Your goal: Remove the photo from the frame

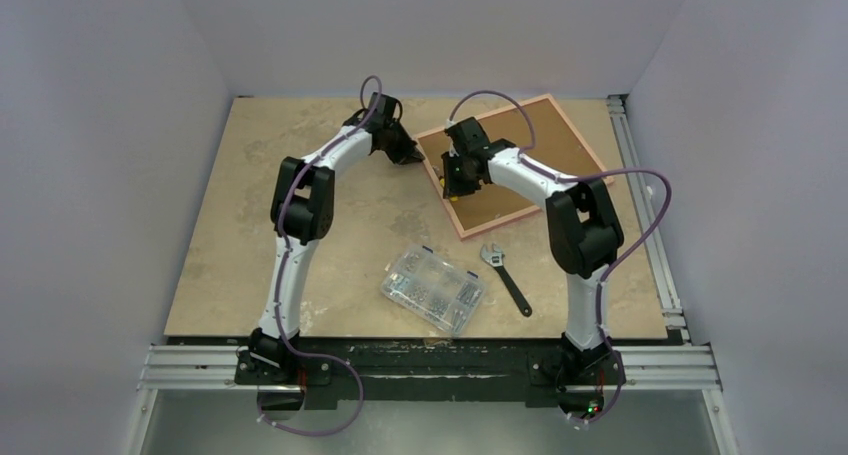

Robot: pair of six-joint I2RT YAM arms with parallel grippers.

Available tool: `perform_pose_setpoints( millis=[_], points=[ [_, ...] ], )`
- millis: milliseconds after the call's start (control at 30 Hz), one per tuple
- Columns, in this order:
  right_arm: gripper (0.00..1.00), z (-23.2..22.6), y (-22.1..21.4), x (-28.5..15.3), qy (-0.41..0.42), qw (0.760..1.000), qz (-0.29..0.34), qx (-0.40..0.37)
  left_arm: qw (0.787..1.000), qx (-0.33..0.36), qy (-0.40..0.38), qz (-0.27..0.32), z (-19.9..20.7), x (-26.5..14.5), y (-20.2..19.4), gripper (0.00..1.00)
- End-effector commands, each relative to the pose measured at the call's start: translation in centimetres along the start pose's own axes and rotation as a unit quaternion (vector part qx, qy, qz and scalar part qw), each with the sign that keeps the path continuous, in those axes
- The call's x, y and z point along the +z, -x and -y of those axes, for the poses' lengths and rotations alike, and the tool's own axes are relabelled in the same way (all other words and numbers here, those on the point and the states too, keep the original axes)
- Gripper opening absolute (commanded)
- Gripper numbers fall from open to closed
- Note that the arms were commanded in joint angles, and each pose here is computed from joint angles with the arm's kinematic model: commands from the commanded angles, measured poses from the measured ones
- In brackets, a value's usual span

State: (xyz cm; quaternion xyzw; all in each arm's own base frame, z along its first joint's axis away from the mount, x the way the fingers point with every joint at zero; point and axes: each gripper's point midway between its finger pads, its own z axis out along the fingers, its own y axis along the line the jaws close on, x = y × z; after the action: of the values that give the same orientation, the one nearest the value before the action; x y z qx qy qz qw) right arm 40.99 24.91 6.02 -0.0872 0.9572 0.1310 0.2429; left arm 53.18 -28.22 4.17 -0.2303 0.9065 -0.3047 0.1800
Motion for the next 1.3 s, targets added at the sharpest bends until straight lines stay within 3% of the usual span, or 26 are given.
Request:
perform_pose_setpoints(
  millis=[0, 167, 300, 467, 633, 867, 1033, 1267],
  points=[
    [0.0, 0.6, 6.0, 0.0, -0.029, 0.992, 0.108, 0.066, 1.0, 0.002, 0.023, -0.011, -1.3, -0.6, -0.8, 0.05],
    [0.0, -1.5, 8.8, -0.5, 0.016, 0.99, 0.117, 0.082, 1.0, 0.005, 0.006, -0.022, -1.0, -0.7, -0.8, 0.09],
    [0.0, -2.2, 11.5, -3.6, 0.034, 0.986, 0.139, 0.083, 0.999, 0.009, -0.024, -0.03, 0.0, -1.7, -0.5, 0.16],
    [0.0, -0.3, 10.8, -8.5, 0.008, 0.986, 0.146, 0.079, 0.997, 0.044, -0.061, -0.025, 2.3, -4.0, -0.4, 0.42],
    [0.0, 2.7, 5.3, -11.8, -0.039, 0.987, 0.135, 0.073, 0.995, 0.073, -0.068, -0.008, 3.5, -6.0, -1.8, 0.61],
    [0.0, 4.9, -2.5, -13.9, -0.056, 0.989, 0.109, 0.086, 0.994, 0.103, -0.032, -0.018, 4.0, -7.6, -6.7, 0.64],
    [0.0, 6.4, -5.9, -15.8, -0.073, 0.986, 0.114, 0.097, 0.994, 0.106, 0.027, -0.014, 2.5, -8.1, -10.3, 0.61],
    [0.0, 8.0, -9.3, -18.2, -0.092, 0.981, 0.131, 0.11, 0.991, 0.114, 0.048, -0.044, 1.8, -7.1, -14.4, 0.6]
  ],
)
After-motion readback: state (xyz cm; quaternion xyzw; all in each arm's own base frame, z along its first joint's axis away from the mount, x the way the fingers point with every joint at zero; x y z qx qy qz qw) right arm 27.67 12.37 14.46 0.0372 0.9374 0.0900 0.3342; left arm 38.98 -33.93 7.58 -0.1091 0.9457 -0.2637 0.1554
